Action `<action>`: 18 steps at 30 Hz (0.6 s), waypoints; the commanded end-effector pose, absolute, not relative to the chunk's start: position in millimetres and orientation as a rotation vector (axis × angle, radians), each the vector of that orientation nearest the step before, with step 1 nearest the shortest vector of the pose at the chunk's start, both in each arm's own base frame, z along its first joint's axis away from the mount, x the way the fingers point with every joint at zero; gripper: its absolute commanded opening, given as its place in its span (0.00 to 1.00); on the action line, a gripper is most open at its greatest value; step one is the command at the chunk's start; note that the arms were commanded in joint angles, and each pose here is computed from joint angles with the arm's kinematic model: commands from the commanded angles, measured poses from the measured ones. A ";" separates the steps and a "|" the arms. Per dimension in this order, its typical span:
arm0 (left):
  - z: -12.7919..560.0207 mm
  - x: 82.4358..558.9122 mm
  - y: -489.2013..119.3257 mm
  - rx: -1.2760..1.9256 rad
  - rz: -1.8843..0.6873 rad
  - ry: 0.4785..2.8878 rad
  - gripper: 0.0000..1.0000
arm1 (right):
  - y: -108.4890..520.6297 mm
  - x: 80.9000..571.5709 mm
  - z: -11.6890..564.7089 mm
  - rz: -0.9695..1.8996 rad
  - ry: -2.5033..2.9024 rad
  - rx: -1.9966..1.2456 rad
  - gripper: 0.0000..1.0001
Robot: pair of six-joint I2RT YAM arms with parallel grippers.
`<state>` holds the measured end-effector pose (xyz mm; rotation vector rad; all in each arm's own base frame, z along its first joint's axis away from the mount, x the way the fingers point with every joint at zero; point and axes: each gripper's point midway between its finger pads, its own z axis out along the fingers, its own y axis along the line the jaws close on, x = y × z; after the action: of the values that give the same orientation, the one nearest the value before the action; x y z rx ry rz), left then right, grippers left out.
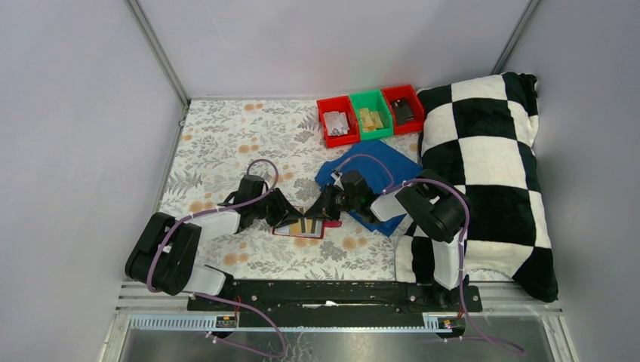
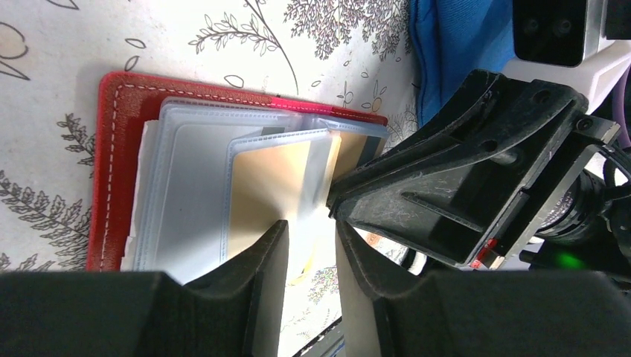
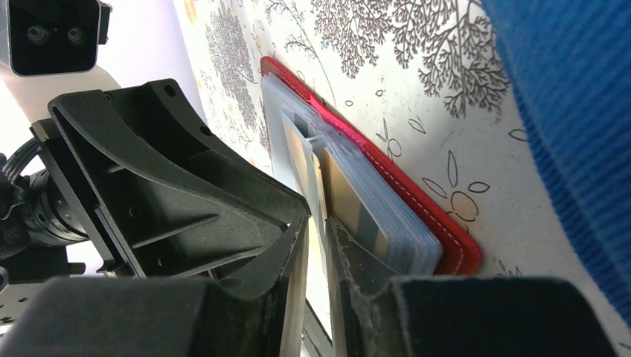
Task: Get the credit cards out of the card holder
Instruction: Remove the credit card from the card holder.
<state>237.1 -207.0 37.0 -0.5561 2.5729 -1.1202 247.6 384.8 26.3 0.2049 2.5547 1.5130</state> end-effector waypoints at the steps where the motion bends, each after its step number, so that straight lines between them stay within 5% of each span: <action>1: 34.1 240.0 -202.6 -0.536 -1.065 2.567 0.34 | 383.5 253.5 26.9 1.459 2.544 0.162 0.23; 18: 44.7 248.6 -184.7 -0.508 -0.911 2.524 0.34 | 374.0 253.9 24.6 1.351 2.569 0.115 0.26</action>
<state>238.1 -187.4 37.6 -0.5448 2.5676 -0.9457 252.5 377.0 28.3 0.1239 2.5581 1.3894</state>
